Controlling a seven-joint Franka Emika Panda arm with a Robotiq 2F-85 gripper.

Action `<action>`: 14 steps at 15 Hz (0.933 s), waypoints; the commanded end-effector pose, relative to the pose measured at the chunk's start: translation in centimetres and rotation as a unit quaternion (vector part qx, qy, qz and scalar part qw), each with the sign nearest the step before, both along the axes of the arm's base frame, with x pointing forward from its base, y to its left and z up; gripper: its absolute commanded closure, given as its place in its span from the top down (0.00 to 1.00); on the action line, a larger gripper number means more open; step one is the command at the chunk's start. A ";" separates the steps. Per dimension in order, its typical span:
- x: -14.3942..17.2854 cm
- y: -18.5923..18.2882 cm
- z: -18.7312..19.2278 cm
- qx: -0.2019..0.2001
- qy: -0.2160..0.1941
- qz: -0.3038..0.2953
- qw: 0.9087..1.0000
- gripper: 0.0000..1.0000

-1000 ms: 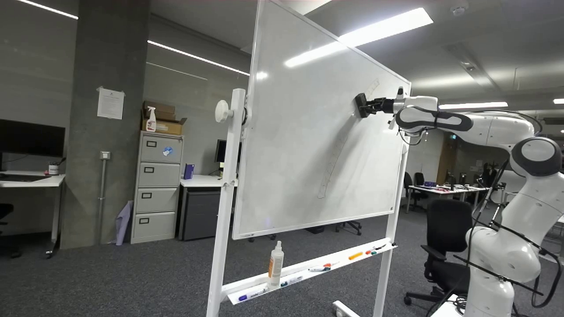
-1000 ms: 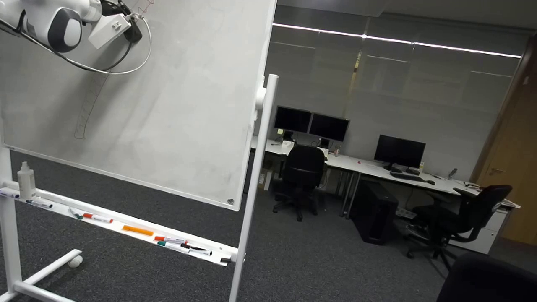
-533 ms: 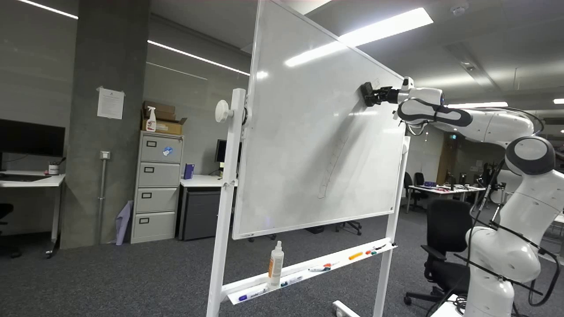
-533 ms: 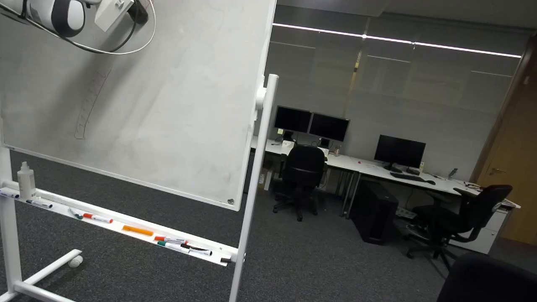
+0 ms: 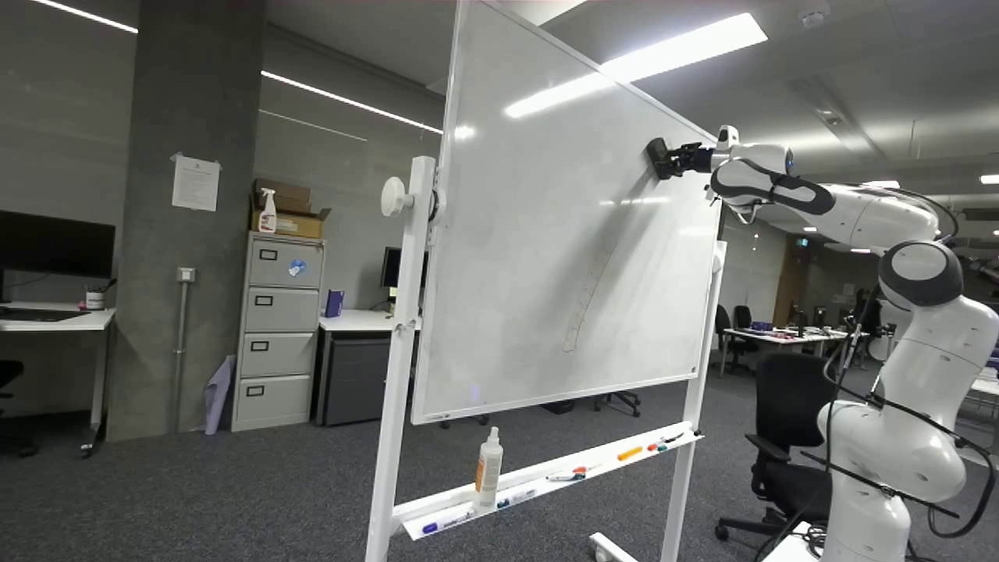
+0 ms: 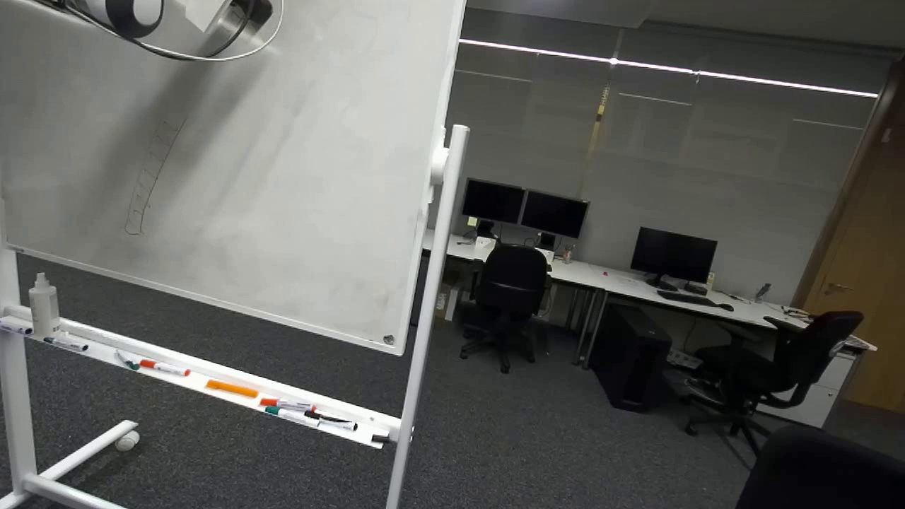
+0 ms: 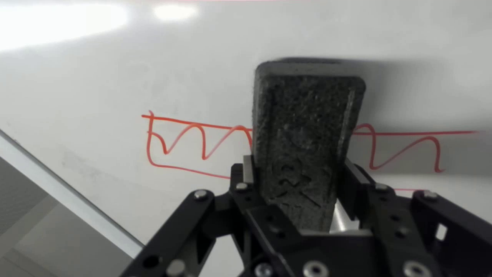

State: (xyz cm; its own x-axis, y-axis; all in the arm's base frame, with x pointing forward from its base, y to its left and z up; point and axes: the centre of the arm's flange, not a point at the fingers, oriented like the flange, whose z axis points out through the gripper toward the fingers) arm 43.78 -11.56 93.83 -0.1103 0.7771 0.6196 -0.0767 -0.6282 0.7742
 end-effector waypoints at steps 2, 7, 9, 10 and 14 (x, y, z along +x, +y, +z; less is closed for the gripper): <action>2.2 -1.8 4.0 -0.021 0.015 0.012 1.000 0.30; 3.0 -2.2 4.9 -0.035 0.011 0.014 0.999 0.30; 3.0 -2.9 5.5 -0.041 -0.011 0.002 0.999 0.30; 3.1 -3.2 5.7 -0.041 -0.017 -0.003 0.999 0.30; 3.5 -4.4 6.3 -0.043 -0.030 -0.015 0.998 0.30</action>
